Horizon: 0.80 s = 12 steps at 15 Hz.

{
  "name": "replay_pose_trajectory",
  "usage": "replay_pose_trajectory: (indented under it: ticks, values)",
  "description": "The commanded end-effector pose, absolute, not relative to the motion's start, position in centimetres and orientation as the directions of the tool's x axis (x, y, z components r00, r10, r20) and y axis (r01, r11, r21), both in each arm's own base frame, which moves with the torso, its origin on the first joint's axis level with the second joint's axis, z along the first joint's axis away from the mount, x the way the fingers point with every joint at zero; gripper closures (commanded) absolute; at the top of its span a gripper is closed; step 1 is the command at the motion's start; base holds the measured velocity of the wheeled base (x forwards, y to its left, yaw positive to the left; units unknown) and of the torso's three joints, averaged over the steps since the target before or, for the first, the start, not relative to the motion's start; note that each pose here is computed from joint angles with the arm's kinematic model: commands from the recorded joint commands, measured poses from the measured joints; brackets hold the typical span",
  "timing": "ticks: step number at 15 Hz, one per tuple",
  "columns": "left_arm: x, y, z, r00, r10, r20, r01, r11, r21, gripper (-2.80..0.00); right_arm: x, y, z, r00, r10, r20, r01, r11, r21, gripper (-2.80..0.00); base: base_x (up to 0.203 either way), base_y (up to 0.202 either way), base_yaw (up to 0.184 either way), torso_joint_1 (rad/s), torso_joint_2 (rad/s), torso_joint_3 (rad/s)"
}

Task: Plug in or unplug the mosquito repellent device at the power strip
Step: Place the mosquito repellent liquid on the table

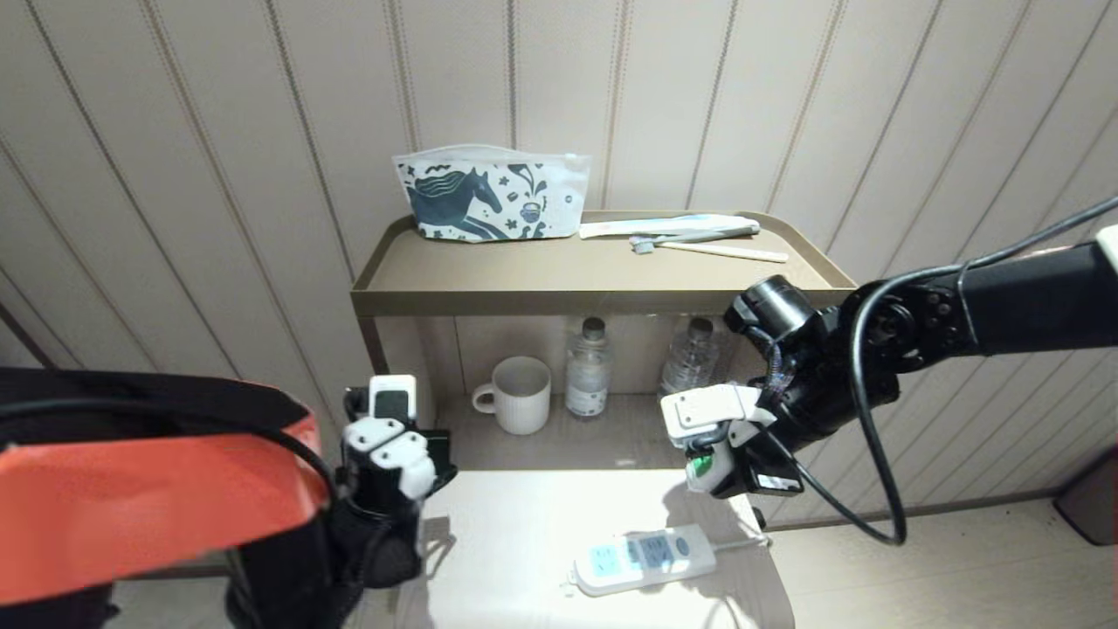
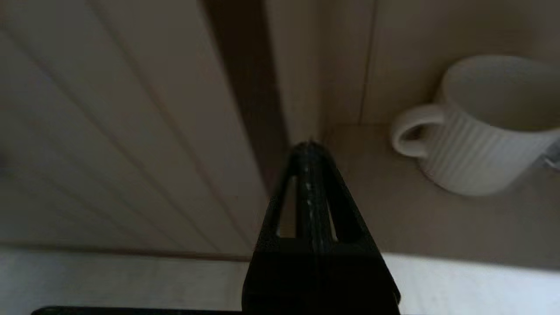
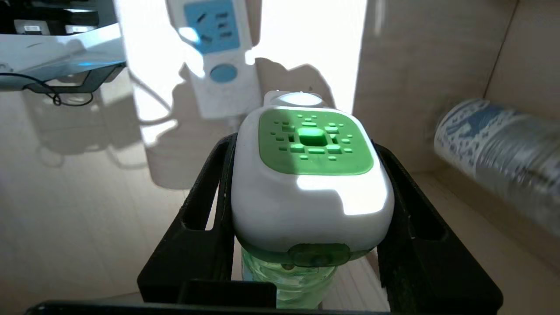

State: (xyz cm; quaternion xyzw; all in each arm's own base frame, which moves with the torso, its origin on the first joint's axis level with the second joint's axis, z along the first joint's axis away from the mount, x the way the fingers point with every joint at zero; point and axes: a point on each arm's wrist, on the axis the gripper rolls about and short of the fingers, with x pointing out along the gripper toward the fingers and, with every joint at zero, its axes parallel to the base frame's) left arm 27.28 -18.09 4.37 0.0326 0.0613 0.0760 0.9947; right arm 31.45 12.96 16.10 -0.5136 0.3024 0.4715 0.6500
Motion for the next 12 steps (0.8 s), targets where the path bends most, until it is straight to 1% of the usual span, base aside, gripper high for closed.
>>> replay_pose_trajectory:
  ticks: [1,3,4,6,8,9,12]
  values:
    - [27.8,-11.1,7.8,0.955,0.292,-0.059,-0.291,0.957,0.011,0.0,30.1,12.0,17.3,0.396,0.308,-0.865,-0.913,0.036,-0.405,0.0,0.0,0.0,0.0,0.0,0.0,0.0]
    - [26.5,-6.3,8.3,0.932,0.352,-0.089,-0.351,0.936,0.026,0.0,28.7,11.3,18.1,0.41,0.311,-0.857,-0.907,0.042,-0.419,0.0,0.0,0.0,0.0,0.0,0.0,0.0]
    - [25.3,-4.7,8.4,0.926,0.361,-0.111,-0.359,0.933,0.035,0.0,27.9,11.0,18.4,0.415,0.312,-0.855,-0.905,0.043,-0.423,0.0,0.0,0.0,0.0,0.0,0.0,0.0]
    - [22.8,-3.2,8.3,0.927,0.342,-0.156,-0.338,0.94,0.048,0.0,26.6,10.5,18.7,0.416,0.313,-0.854,-0.904,0.043,-0.425,0.0,0.0,0.0,0.0,0.0,0.0,0.0]
    - [20.2,-2.7,8.2,0.931,0.306,-0.198,-0.301,0.952,0.06,0.0,25.4,10.1,18.9,0.418,0.315,-0.852,-0.903,0.042,-0.427,0.0,0.0,0.0,0.0,0.0,0.0,0.0]
    - [19.5,-2.6,9.1,0.943,0.289,-0.166,-0.287,0.957,0.037,0.0,24.8,9.9,19.1,0.422,0.316,-0.849,-0.901,0.043,-0.432,0.0,0.0,0.0,0.0,0.0,0.0,0.0]
    - [17.3,-1.8,12.6,0.956,0.294,-0.004,-0.294,0.956,-0.005,0.0,23.3,9.2,20.0,0.446,0.324,-0.834,-0.889,0.058,-0.453,0.0,0.0,0.0,0.0,0.0,0.0,0.0]
